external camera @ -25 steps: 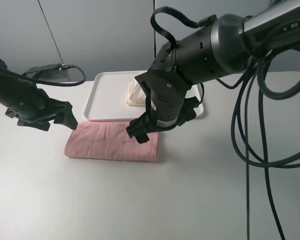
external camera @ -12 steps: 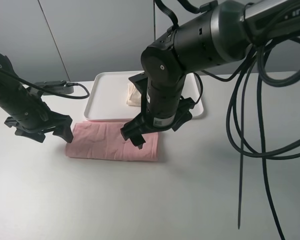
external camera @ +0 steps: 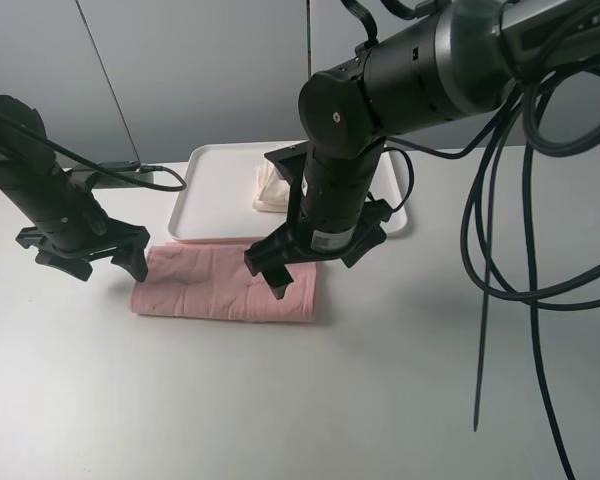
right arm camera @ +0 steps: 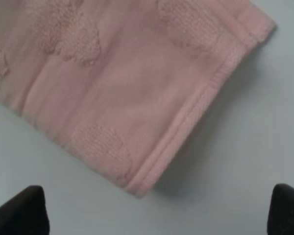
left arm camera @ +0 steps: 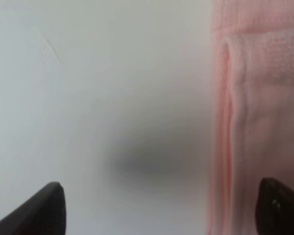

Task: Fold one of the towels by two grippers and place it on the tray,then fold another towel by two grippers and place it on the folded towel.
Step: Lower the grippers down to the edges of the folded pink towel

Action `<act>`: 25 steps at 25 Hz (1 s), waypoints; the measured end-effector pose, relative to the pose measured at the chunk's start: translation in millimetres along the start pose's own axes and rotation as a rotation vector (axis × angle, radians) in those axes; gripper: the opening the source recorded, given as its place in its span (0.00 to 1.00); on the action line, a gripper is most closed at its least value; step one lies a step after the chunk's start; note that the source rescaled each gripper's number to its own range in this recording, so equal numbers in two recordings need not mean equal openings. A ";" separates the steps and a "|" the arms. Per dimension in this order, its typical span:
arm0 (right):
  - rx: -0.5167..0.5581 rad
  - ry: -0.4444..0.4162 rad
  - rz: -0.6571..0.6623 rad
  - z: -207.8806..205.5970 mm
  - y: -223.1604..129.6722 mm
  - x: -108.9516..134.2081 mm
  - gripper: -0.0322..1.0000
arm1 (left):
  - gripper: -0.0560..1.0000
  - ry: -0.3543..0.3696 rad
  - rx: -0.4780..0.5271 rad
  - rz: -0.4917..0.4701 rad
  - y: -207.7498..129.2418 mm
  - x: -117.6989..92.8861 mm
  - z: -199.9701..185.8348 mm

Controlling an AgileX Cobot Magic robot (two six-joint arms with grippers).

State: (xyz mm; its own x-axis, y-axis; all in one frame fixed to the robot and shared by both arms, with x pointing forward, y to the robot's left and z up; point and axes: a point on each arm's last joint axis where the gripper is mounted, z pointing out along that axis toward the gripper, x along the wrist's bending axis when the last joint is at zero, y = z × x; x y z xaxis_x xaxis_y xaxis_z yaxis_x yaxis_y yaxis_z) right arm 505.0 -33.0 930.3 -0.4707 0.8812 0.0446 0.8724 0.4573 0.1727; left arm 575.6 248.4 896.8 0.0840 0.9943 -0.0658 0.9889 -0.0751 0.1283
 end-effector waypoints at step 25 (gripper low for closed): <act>-0.015 0.030 0.015 -0.1 1.6 2.0 0.97 | 0.99 0.009 0.092 -0.007 12.5 1.4 34.0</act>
State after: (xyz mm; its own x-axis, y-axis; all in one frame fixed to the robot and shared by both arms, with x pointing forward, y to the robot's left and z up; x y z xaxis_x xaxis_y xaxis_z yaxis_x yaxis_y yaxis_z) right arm 505.5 -30.6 930.8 -0.4619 0.8837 0.0762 0.8772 0.4424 0.1864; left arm 592.2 246.3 864.6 0.0761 0.9954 -0.0580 0.9966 -0.0740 0.0365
